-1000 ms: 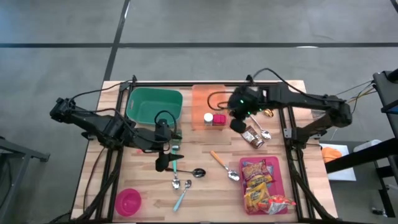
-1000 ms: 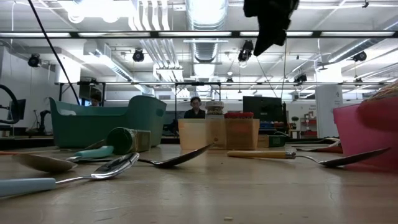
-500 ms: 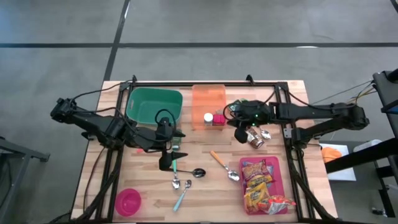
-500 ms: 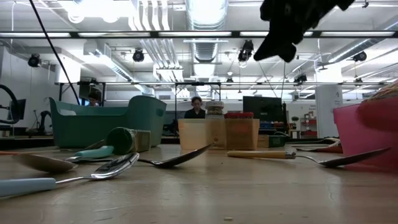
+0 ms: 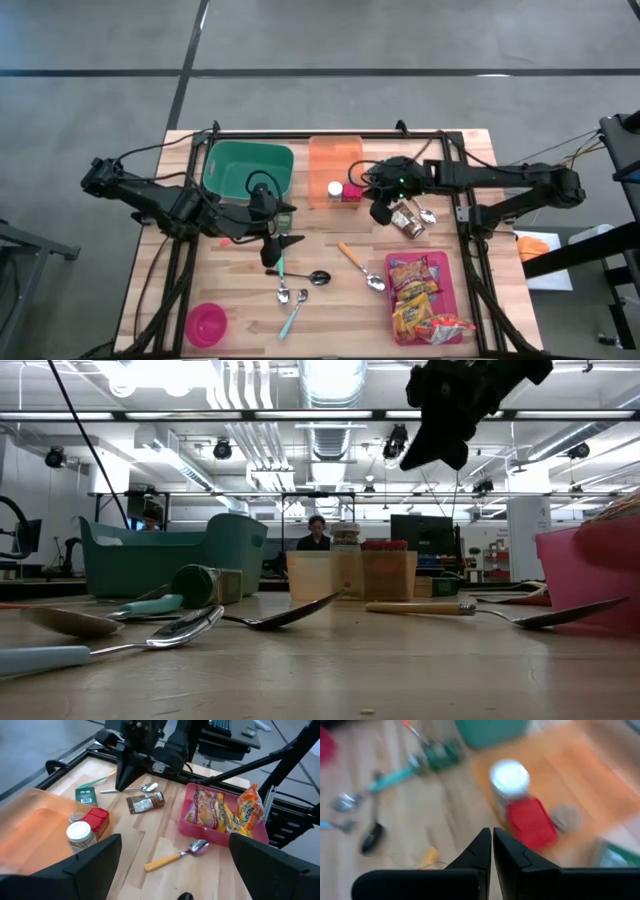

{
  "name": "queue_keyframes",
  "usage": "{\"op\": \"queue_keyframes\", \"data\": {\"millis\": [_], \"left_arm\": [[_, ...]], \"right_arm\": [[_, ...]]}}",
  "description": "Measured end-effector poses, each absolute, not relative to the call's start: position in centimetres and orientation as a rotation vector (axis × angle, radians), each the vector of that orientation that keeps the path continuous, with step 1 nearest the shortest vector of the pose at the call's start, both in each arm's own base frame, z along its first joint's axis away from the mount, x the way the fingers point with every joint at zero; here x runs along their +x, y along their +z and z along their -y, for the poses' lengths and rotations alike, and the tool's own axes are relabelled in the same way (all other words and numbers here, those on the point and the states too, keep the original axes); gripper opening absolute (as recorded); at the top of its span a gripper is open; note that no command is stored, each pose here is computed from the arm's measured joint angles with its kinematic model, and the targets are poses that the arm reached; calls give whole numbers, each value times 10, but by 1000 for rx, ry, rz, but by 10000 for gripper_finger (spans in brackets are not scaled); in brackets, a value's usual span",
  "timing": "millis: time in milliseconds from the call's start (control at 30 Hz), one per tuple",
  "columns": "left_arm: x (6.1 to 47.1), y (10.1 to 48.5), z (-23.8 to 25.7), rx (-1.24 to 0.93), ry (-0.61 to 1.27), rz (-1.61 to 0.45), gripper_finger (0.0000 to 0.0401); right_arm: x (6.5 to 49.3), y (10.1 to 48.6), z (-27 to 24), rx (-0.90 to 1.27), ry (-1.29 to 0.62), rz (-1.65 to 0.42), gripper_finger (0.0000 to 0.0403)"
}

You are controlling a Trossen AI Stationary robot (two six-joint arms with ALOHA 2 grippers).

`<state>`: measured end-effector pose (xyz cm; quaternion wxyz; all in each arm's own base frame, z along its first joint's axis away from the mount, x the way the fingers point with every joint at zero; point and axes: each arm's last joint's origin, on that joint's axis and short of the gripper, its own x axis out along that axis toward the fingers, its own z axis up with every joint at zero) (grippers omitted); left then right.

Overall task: Pick & Place Food Item
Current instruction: Put the black seasoning can into the orange bin

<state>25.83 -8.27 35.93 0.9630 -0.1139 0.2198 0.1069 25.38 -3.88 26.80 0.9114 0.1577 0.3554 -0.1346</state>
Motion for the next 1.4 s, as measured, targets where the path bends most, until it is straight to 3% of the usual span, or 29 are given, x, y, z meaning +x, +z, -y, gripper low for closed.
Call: {"op": "queue_keyframes", "data": {"millis": [167, 400, 533, 800, 1100, 1400], "left_arm": [[258, 358, 82, -221, 219, -458, 370], [256, 355, 82, -202, 226, -496, 370], [256, 355, 82, -197, 226, -498, 370], [255, 344, 78, -138, 337, -487, 370], [255, 327, 70, -83, 455, -499, 370], [255, 325, 66, -81, 471, -515, 370]], "right_arm": [[250, 265, 59, 324, -412, -946, 50], [251, 249, 81, 397, -527, -1238, 160], [251, 243, 87, 383, -595, -1397, 199], [247, 233, 87, 370, -576, -1480, 207], [252, 241, 90, 349, -567, -1388, 207], [249, 258, 122, 603, -694, -1237, 207]]}}
